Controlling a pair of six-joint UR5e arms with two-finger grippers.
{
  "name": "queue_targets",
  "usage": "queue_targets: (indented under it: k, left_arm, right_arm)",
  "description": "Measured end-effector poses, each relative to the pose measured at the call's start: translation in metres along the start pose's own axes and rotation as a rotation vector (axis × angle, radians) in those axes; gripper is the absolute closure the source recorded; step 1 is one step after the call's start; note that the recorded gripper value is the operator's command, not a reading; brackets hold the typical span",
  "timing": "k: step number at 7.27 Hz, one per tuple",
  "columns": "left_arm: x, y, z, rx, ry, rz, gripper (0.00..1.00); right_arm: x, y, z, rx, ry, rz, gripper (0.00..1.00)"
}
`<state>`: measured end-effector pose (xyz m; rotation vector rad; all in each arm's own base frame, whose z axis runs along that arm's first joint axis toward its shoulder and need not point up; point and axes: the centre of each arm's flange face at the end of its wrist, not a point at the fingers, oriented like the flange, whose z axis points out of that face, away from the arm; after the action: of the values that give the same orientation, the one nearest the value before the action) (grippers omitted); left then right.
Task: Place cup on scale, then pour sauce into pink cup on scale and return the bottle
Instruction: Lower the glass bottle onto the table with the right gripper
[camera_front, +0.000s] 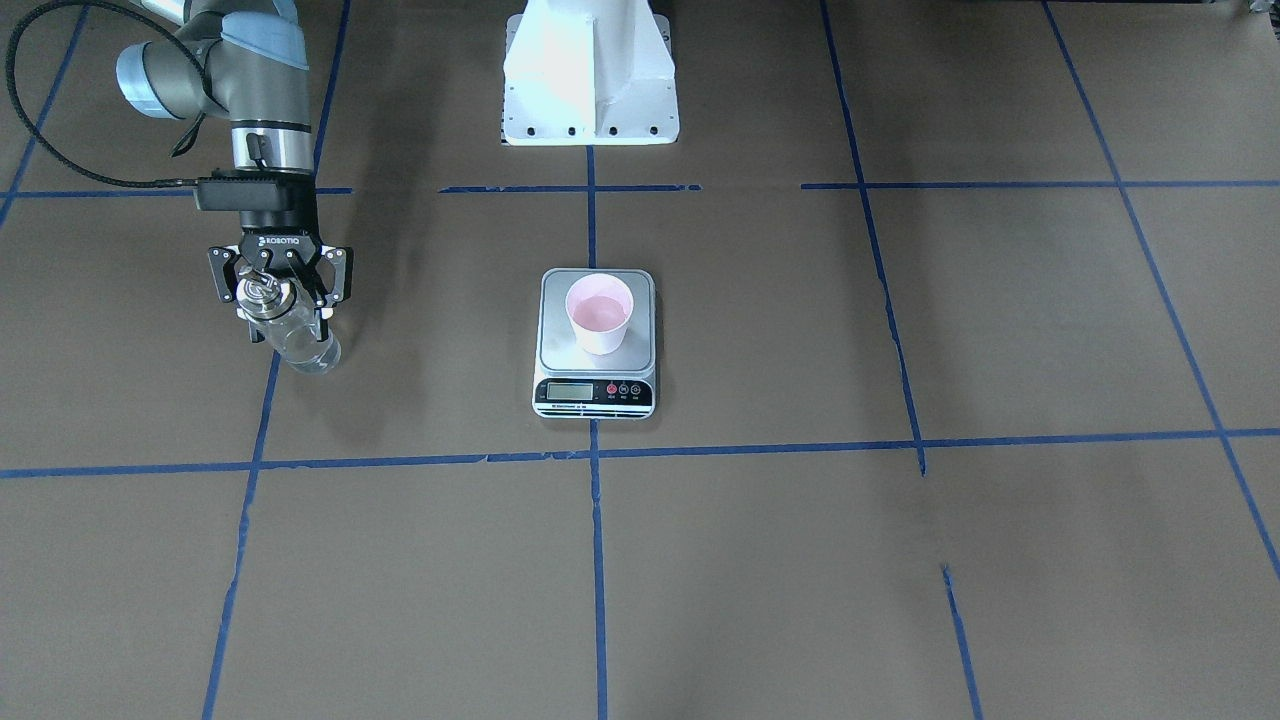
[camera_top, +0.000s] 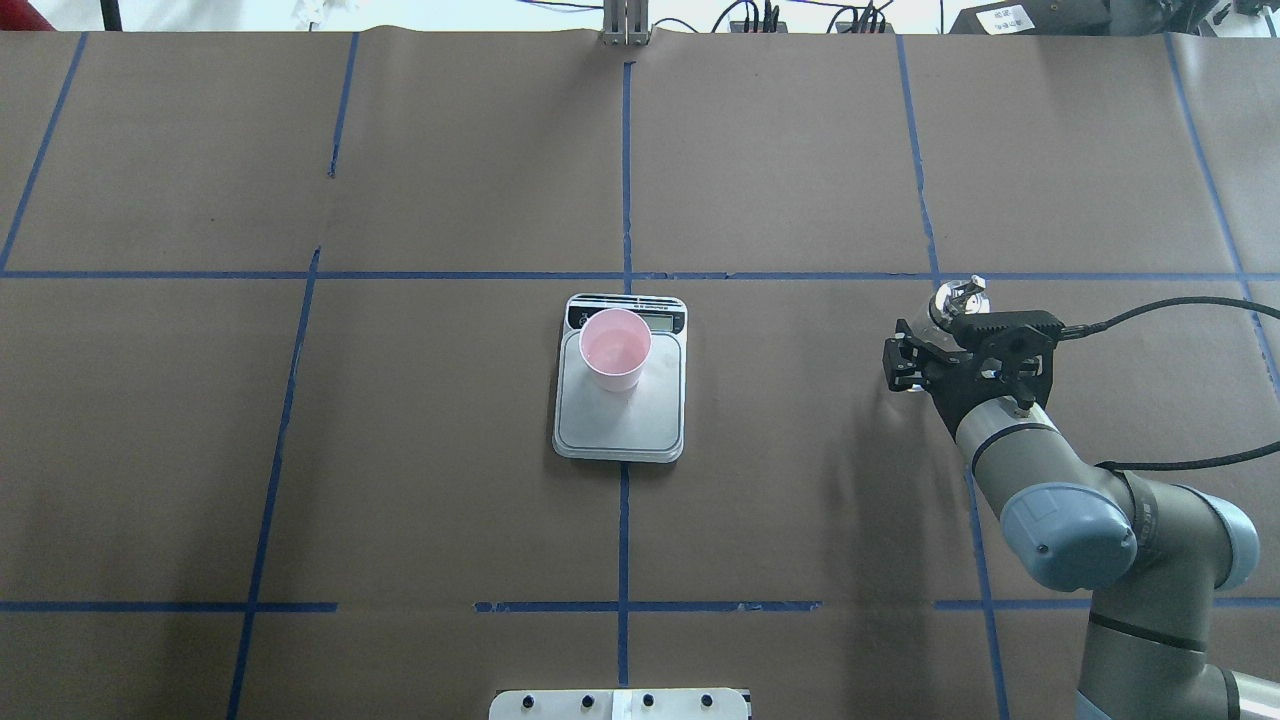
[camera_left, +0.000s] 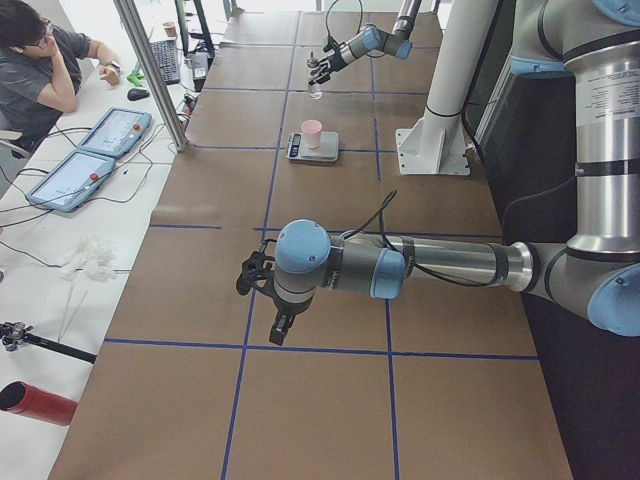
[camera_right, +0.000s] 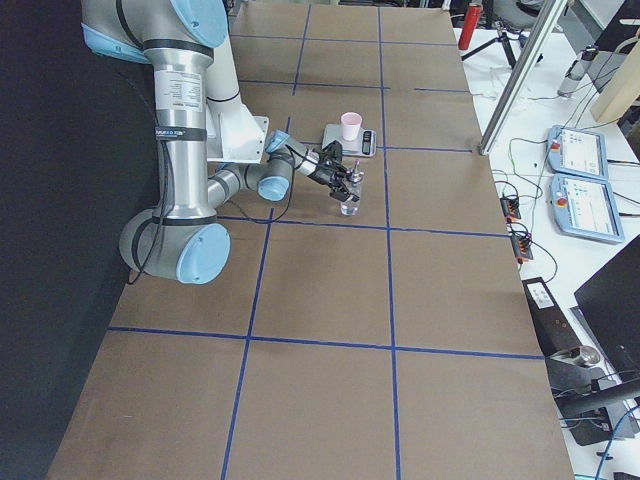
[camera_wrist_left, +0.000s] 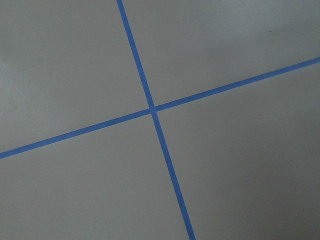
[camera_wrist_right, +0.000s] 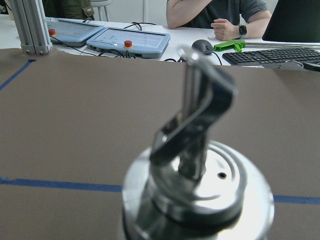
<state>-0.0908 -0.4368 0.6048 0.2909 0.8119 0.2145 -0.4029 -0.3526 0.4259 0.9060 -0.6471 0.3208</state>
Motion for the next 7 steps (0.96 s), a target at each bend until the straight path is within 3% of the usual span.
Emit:
queue_targets:
  k: [2,3,4,5,7]
  left_arm:
    - [-0.0001,0.0,0.0001,0.0,0.0,0.0,0.0]
    - [-0.0002,0.0001,0.0003,-0.001,0.0,0.0,0.0]
    - [-0.0002,0.0001,0.0005,-0.001,0.0,0.0,0.0]
    - [-0.0002,0.0001,0.0004,-0.001,0.0,0.0,0.0]
    - [-0.0001,0.0001,0.0004,-0.001,0.0,0.001,0.0]
  right_arm:
    - [0.0069,0.0065,0.0061,0.002,0.005,-0.007,0.94]
    - [0.0086,0.0079,0.0074,0.003,0.009,-0.009,0.66]
    - [0.0096,0.0082,0.0081,0.006,0.012,-0.011,0.12]
    - [0.0101,0.0079,0.0082,0.013,0.015,-0.012,0.0]
    - [0.0113,0.0086,0.0095,0.021,0.022,-0.015,0.0]
